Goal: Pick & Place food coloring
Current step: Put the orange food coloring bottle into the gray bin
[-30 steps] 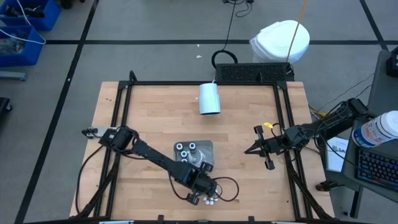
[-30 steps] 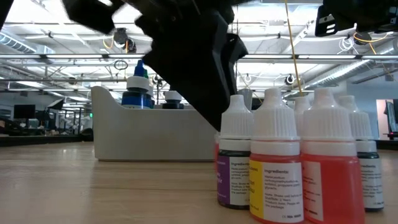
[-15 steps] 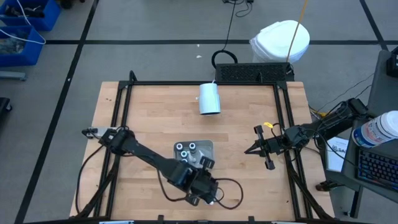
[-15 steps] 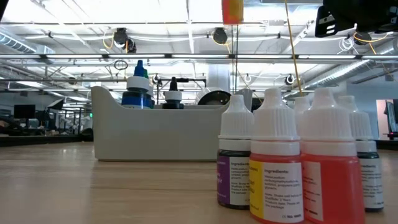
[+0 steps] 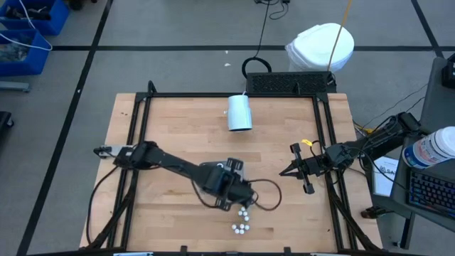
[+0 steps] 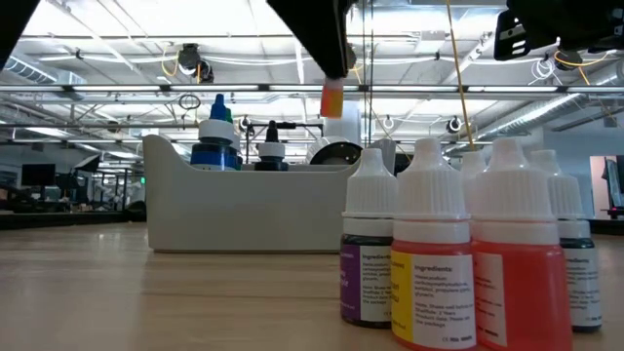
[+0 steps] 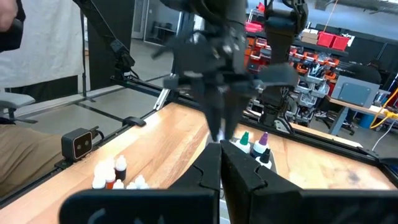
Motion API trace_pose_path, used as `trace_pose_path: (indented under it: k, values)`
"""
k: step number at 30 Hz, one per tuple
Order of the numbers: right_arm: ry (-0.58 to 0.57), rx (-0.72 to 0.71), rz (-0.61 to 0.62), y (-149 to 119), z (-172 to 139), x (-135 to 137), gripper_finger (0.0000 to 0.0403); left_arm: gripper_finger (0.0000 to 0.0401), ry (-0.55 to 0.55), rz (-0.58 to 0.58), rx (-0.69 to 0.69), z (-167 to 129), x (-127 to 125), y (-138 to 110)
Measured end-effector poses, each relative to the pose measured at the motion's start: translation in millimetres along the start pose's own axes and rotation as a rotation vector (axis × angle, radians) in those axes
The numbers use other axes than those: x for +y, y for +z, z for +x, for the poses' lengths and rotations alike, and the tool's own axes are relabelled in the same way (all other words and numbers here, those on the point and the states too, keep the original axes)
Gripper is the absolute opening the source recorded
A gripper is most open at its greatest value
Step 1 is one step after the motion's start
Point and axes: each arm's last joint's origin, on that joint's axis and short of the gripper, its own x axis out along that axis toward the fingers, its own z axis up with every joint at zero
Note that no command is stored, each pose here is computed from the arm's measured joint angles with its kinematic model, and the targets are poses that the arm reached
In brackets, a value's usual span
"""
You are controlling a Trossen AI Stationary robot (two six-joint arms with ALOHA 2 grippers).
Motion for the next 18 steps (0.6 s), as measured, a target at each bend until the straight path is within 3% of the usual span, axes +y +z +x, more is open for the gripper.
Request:
trace_pose_path:
  k: [8, 18]
  values:
    - [0.001, 0.005, 0.0, -1, 0, 0, 0.0, 0.0069, -0.113, -0.025, 0.048, 27, 6, -8]
    - [0.003, 0.016, 0.021, -2, 0, 0, 0.0, 0.0069, -0.089, -0.061, 0.054, 35, -2, -9]
